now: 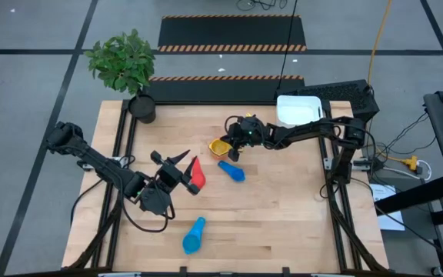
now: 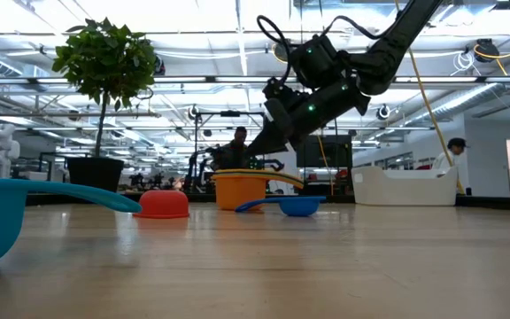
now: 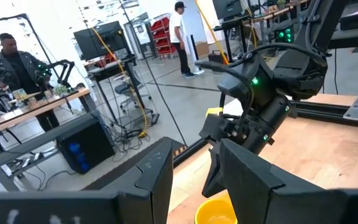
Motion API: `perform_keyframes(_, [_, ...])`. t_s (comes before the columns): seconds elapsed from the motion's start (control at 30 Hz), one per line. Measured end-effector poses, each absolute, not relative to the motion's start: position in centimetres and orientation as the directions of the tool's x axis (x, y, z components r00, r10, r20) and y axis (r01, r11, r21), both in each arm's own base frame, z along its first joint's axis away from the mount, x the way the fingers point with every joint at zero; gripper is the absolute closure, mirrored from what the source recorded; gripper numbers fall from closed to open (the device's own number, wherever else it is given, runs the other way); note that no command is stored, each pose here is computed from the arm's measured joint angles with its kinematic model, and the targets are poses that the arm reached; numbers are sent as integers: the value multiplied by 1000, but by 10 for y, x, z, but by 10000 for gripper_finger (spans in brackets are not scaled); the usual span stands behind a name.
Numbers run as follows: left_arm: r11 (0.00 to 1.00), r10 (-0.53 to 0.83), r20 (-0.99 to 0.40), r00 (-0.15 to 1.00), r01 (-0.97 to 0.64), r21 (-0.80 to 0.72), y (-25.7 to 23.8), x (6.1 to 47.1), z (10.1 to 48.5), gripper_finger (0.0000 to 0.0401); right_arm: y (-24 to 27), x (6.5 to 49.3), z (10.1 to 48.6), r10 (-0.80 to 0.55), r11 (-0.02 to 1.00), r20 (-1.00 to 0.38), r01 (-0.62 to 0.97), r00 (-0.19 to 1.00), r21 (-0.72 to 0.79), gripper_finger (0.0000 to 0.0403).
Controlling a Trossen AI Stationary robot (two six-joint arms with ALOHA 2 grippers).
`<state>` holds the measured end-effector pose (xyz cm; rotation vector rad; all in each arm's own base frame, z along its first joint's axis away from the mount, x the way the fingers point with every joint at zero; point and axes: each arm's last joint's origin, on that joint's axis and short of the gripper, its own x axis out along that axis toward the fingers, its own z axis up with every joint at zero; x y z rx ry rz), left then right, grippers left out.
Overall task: Nest measuring cups in basket
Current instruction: Stack the light blue measuring cup into the yellow measuring cup
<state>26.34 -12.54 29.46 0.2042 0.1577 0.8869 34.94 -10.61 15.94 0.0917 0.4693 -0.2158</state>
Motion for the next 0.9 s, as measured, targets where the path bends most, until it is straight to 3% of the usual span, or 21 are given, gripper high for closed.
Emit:
perform_keyframes(0.23, [614, 780, -53, 623, -746, 257, -126, 263, 294, 265, -95, 346, 180, -67, 992, -420, 108, 905, 72, 403])
perform_keyframes(0.7, [626, 769, -74, 635, -724, 290, -125, 262, 289, 265, -69, 303, 230, 7, 998, -548, 27, 836, 54, 403])
perform_keyframes(0.9, [538, 830, -30, 556, -787, 302, -120, 260, 288, 265, -54, 289, 247, 41, 998, -560, -11, 827, 57, 403])
